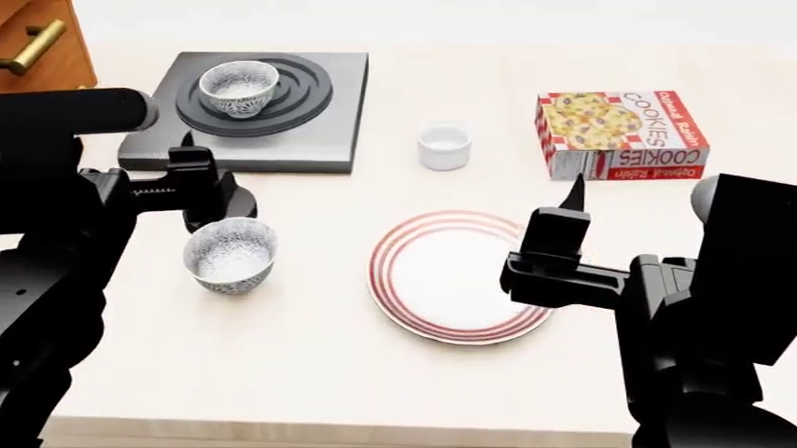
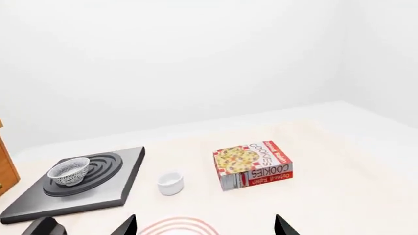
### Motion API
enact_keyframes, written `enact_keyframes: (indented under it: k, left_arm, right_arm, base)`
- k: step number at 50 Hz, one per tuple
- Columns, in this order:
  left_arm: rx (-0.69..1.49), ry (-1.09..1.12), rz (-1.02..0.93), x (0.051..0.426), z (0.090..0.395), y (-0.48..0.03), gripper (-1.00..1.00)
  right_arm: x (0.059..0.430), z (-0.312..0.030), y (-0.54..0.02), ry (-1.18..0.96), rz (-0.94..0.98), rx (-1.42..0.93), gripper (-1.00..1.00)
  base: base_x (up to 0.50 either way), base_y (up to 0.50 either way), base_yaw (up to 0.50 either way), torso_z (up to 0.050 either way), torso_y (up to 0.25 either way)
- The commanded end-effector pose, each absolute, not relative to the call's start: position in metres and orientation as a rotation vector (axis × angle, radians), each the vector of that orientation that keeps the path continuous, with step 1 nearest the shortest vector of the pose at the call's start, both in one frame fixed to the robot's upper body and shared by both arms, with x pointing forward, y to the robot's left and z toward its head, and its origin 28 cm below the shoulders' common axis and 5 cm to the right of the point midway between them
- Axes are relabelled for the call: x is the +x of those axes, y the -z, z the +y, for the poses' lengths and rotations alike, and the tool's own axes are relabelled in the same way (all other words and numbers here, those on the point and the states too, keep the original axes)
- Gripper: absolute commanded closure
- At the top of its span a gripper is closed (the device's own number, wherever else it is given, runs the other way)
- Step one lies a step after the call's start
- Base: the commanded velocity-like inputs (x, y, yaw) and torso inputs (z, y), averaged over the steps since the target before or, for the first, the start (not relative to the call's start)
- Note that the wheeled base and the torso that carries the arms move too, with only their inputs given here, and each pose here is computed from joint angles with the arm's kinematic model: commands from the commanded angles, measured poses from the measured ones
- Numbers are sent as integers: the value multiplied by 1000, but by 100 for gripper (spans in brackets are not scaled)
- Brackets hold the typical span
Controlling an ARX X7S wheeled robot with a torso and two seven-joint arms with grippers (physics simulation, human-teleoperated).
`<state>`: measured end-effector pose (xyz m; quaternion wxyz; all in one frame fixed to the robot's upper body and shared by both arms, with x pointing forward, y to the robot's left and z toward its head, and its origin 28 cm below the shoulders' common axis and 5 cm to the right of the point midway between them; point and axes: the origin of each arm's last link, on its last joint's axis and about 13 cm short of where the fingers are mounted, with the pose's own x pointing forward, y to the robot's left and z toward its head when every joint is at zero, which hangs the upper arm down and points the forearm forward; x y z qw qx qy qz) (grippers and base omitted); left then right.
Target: Pick the akita bowl on the stove and place it on the plate.
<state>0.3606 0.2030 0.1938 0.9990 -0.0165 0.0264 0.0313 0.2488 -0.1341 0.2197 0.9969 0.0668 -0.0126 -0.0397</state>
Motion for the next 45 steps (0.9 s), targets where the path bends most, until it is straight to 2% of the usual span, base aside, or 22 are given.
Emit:
enact_keyframes:
  k: [1, 21, 36, 45]
  left_arm:
    - [-29, -54, 55, 360, 202, -194, -100]
    - [-32, -41, 62, 359, 201, -194, -100]
    - [-27, -37, 64, 358, 201, -193, -100]
    - [-15, -31, 58, 358, 201, -197, -100]
  right_arm:
    - [249, -134, -219, 81, -26, 135, -100]
    - [248, -135, -219, 82, -27, 137, -100]
    - [249, -134, -218, 75, -25, 132, -100]
    - [249, -134, -218, 75, -24, 132, -100]
  base:
    - [0, -324, 0, 0, 0]
    - [0, -319, 0, 0, 0]
    - [1, -1, 0, 0, 0]
    - [217, 0, 0, 0, 0]
